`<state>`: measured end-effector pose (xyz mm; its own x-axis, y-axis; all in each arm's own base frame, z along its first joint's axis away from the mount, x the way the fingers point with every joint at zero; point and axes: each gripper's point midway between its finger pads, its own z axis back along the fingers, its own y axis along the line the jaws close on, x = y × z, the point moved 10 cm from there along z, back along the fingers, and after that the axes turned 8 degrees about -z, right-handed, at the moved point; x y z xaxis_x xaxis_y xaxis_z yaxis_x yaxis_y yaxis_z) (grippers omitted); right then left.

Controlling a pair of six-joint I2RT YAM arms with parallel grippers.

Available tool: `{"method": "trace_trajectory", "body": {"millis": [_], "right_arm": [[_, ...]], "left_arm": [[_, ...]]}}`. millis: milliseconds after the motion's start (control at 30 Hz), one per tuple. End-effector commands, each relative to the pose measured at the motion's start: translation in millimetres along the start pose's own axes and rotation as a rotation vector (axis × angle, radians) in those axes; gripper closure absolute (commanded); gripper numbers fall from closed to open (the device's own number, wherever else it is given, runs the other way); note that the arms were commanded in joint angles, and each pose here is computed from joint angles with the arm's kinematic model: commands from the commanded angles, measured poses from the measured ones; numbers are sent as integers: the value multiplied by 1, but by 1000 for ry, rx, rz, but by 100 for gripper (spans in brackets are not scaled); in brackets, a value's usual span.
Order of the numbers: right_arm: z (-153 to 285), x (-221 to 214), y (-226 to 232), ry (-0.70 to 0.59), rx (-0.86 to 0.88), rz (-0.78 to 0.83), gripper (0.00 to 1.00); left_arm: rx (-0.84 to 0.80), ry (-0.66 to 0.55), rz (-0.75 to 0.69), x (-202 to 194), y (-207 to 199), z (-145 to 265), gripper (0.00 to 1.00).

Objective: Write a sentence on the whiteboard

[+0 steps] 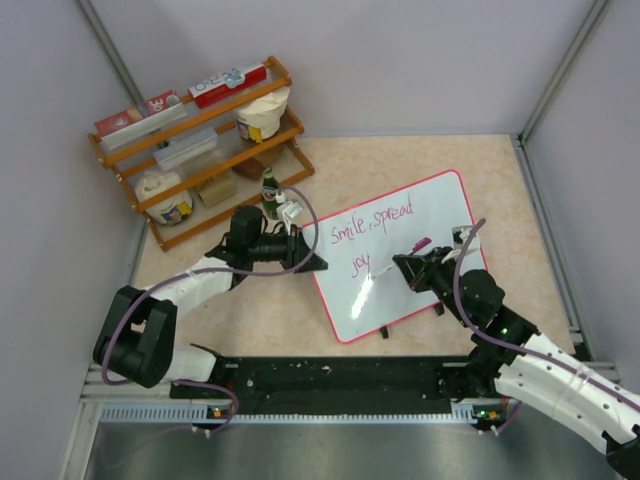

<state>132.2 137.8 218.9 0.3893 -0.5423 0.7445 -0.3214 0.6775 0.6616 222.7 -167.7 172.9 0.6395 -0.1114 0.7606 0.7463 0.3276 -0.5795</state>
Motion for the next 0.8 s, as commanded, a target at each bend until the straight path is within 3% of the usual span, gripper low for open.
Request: {"method": "trace_trajectory", "body": {"millis": [0, 267, 767], "right_arm": [[2, 13, 9, -41, 20, -23, 100], [5, 14, 8, -51, 20, -19, 100], [7, 16, 8, -46, 11, -7, 100]], "left_arm": [[161, 119, -109, -37, 13, 2, 69], [287, -6, -182, -27, -2, 20, 41], [478, -229, -224, -11, -28, 53, 17]]}}
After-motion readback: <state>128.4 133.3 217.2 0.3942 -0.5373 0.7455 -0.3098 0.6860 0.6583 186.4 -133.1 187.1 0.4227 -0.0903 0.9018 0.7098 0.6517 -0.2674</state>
